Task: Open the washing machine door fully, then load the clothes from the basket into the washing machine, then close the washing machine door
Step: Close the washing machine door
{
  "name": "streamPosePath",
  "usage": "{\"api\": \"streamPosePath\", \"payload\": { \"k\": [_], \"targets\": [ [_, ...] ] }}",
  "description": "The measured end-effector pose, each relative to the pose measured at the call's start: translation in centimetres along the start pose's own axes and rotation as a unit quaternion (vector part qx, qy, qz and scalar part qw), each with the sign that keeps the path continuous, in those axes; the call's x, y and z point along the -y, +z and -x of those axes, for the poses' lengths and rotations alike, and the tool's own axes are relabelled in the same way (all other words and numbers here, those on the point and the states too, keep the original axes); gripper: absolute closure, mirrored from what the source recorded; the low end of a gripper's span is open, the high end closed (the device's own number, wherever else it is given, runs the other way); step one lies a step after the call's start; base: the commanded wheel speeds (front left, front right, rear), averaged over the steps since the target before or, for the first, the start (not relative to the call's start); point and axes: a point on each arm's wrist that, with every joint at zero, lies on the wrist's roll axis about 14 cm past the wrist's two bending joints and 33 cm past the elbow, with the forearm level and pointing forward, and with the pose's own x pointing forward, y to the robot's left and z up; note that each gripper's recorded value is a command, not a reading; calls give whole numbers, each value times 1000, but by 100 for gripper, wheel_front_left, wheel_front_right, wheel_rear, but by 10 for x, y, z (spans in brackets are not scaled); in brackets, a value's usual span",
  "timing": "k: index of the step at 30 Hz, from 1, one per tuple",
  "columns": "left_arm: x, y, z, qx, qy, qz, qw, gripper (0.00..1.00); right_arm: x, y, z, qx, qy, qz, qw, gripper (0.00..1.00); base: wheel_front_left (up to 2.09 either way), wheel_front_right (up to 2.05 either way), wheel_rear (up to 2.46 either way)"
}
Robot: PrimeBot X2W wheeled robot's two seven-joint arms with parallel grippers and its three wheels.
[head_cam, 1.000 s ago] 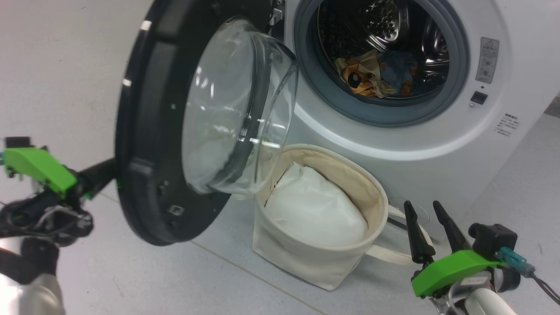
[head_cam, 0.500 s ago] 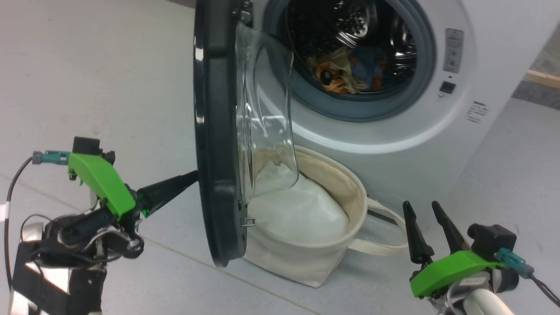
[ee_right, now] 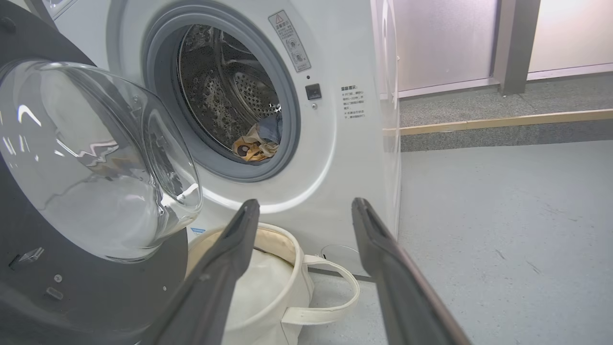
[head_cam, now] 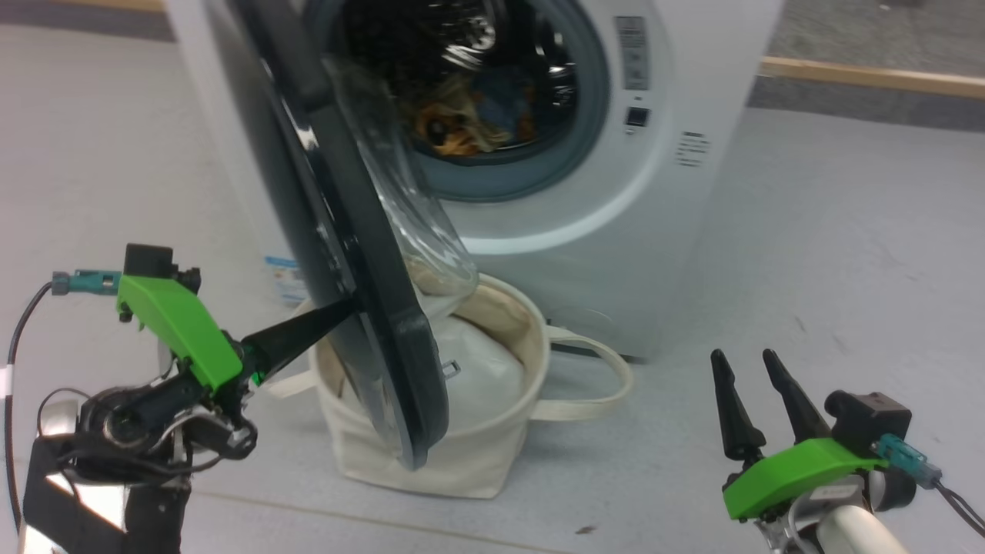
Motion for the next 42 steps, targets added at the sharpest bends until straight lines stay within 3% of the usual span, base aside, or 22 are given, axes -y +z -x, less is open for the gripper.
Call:
{"api": "streamPosePath", "payload": {
  "k": [14, 27, 33, 42],
  "targets": [
    [15, -9, -74, -41, -26, -4, 999, 100, 63, 19, 57, 31, -115, 8, 993, 0, 0, 0, 0],
    [25, -6, -139, -63, -46, -9, 997, 100, 97, 23, 94, 41, -191, 8, 981, 0, 0, 0, 0],
    [18, -6, -147, -65, -42, -2, 997, 100, 100, 20, 94, 37, -196, 6, 980, 0, 0, 0, 0],
    [0, 16, -113, -16, -23, -6, 1000, 100, 76, 13, 59, 25, -140, 5, 990, 0, 0, 0, 0]
  ]
}}
